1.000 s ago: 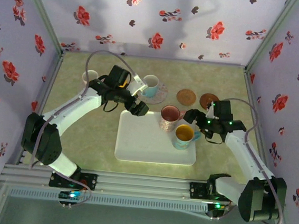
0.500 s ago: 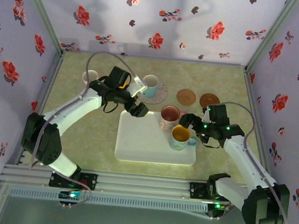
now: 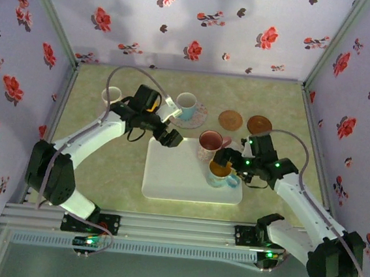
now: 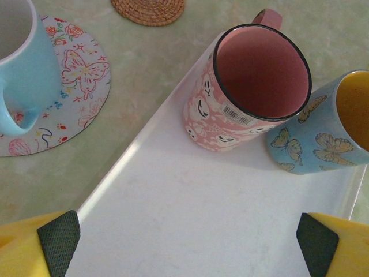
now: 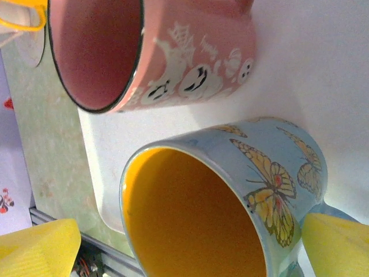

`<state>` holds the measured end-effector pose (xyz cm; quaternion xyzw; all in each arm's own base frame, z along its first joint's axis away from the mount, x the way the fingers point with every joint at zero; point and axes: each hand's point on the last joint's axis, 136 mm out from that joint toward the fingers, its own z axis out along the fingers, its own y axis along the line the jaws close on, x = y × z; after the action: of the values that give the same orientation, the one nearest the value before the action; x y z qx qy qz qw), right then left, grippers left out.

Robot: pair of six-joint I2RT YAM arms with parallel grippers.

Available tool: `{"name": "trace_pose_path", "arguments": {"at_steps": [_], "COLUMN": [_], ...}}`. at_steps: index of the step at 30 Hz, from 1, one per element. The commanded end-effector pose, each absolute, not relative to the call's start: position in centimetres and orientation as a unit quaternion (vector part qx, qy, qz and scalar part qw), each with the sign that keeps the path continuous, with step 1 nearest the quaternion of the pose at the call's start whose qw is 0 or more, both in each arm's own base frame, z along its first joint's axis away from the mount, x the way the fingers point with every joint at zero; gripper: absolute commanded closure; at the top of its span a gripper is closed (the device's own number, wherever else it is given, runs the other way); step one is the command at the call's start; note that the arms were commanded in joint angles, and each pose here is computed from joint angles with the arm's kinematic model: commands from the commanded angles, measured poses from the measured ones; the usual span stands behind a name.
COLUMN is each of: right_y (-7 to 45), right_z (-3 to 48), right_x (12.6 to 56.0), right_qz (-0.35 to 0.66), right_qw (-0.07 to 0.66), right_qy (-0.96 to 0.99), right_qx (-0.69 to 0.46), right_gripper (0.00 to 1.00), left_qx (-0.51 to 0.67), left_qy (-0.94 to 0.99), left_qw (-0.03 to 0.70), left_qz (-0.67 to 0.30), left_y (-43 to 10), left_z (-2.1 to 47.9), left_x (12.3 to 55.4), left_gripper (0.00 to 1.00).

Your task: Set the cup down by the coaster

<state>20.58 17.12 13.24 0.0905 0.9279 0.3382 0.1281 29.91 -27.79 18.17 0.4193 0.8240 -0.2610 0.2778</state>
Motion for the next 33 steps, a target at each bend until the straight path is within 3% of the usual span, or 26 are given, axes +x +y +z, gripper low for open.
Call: {"name": "trace_pose_path", "arguments": {"at_steps": [1, 17, 27, 33], "right_y": [18.0, 19.0, 18.4, 18.2], "right_z": [13.4, 11.8, 11.6, 11.0], "right_x": [19.4, 16.7, 16.3, 16.2], "right_qz": [0.347, 0.231, 0.124, 0.092], "right_qw": [0.109, 0.082, 0.112, 0.122], "right_qy": [0.928, 0.969, 0.979, 0.978], "right_qx": [0.077, -0.043, -0.119, -0.144], "right_gripper": [0.01, 0.0, 0.01, 0.13], "left_qx": [0.433, 0.432, 0.433, 0.445], "left_qy": [0.806, 0.804, 0.802, 0.791], "left_qw": [0.303, 0.309, 0.313, 0.33], "left_qz": [-0.268, -0.266, -0.265, -0.261], "left_y": [-28.1, -27.8, -27.7, -27.2], "left_z": [19.5, 19.6, 19.7, 20.1], "left_x": [29.5, 29.3, 29.2, 28.6], "left_gripper": [0.0, 0.0, 0.0, 0.0]}}
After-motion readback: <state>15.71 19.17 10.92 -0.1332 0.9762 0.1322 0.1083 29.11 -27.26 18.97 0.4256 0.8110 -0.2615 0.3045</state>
